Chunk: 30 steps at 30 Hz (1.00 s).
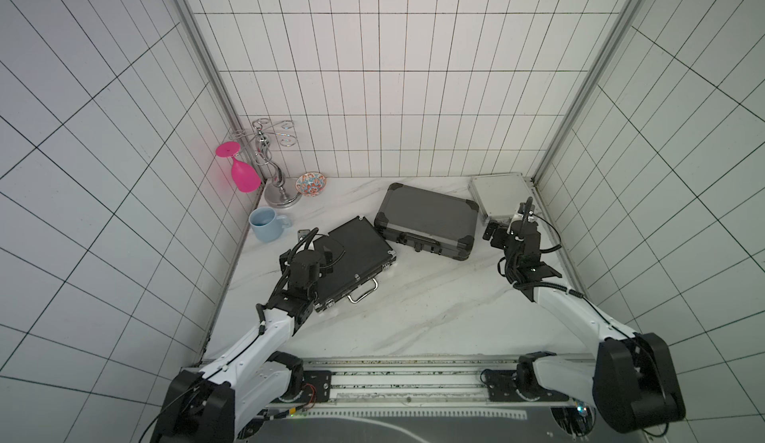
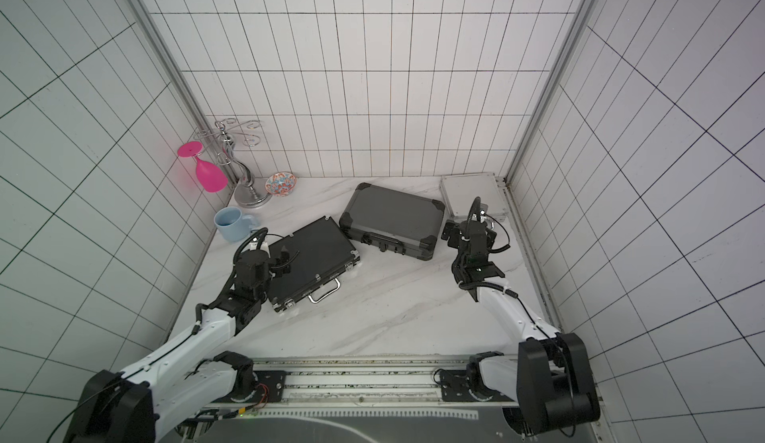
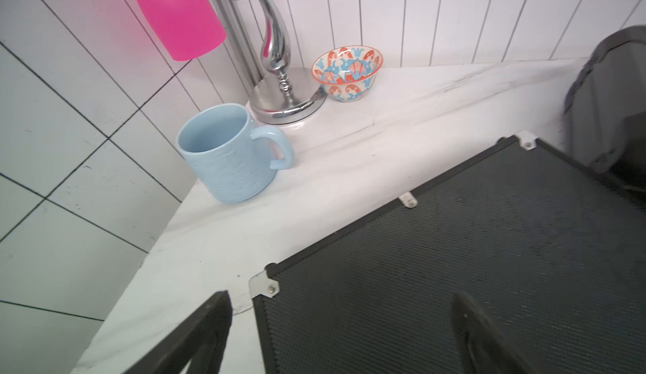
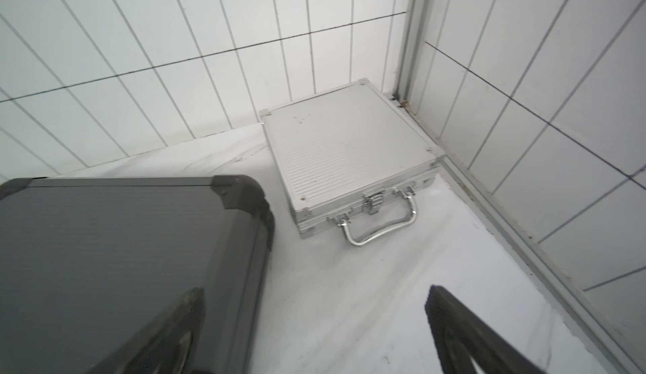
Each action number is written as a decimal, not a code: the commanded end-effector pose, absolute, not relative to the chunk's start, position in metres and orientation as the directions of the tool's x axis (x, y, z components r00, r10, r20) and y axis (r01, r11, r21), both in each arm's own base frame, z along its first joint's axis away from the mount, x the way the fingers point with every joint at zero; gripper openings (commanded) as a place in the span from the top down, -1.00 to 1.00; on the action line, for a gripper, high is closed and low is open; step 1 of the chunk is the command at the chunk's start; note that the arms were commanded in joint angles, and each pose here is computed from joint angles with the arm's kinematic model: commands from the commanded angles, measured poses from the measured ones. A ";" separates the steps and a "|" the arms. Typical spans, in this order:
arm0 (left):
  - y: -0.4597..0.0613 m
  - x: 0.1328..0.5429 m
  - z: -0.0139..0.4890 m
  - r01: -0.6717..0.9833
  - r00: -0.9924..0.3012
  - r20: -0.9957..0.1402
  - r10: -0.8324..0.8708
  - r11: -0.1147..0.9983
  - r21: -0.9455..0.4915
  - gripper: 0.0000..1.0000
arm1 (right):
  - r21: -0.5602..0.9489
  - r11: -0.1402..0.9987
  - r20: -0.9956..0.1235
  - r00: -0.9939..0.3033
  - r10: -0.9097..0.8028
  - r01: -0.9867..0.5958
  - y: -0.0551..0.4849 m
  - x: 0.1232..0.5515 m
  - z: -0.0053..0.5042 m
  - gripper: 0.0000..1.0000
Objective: Close the poker set cases
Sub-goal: Reset both arms
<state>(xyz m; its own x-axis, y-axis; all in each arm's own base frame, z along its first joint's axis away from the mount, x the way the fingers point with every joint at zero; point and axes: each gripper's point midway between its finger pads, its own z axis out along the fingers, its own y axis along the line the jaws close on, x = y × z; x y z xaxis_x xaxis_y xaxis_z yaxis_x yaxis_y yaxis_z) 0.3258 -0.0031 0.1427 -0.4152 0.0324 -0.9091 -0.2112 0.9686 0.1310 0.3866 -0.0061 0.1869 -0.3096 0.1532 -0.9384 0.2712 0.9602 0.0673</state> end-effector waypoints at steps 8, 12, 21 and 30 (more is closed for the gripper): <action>-0.007 0.383 0.146 -0.161 -0.251 -0.967 0.040 0.983 0.083 -0.95 | -0.054 0.944 -0.954 -0.296 0.047 0.326 -0.058 0.383 0.143 -0.99; -0.019 0.398 0.147 -0.033 -0.210 -0.977 0.038 0.998 0.046 -0.95 | -0.018 0.939 -0.966 -0.250 0.073 0.343 -0.071 0.377 0.131 -0.99; -0.013 0.397 0.132 -0.012 -0.133 -0.991 0.022 1.000 0.023 -0.95 | 0.009 0.981 -0.986 -0.163 0.041 0.192 -0.043 0.393 0.131 -0.95; -0.008 0.403 0.127 -0.075 -0.178 -0.984 0.024 0.996 0.038 -0.96 | -0.014 0.996 -0.991 -0.134 -0.003 0.085 -0.026 0.384 0.127 -0.99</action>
